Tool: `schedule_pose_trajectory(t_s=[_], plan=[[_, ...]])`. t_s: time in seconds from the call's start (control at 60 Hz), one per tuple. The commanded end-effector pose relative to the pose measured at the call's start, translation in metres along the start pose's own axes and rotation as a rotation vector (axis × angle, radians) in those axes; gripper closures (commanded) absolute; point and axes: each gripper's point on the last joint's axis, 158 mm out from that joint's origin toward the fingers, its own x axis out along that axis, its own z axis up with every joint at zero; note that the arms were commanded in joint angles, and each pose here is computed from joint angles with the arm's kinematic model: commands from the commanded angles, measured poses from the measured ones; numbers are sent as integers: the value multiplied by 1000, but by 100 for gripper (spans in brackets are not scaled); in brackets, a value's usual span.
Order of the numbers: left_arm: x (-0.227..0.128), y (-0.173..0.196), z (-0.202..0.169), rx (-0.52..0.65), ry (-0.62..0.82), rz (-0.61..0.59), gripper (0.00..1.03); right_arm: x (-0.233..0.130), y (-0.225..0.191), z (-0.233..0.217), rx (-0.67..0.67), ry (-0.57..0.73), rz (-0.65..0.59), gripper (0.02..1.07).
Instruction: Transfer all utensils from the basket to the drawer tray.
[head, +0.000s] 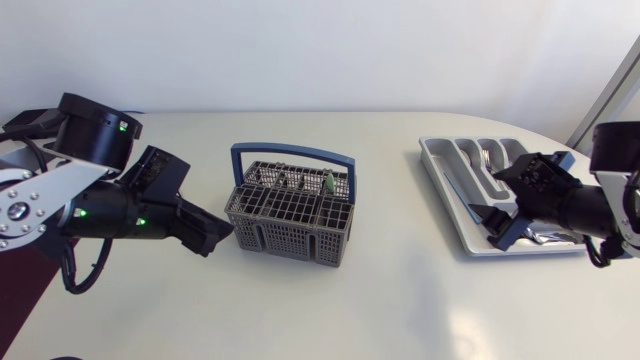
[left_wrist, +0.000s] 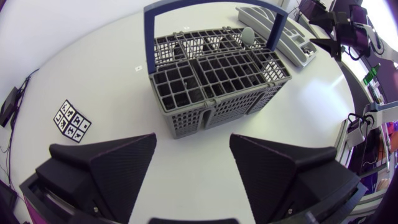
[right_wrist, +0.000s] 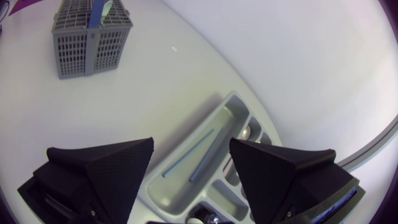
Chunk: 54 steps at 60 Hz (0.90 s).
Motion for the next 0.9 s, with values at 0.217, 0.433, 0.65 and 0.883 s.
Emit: schedule_pose_trajectory(t_s=[0.217,0.433,0.65,0.883], plan=[[22,6,-27,23,43,11,44,38,37,86,151,-66,161,31],[39,9,-29,12,55,8,70,57,67,139,188,-95,269,67],[57,12,-29,9,62,8,84,81,91,166,233,-93,372,93],[76,20,-16,7,49,14,84,78,122,183,264,-106,546,96]])
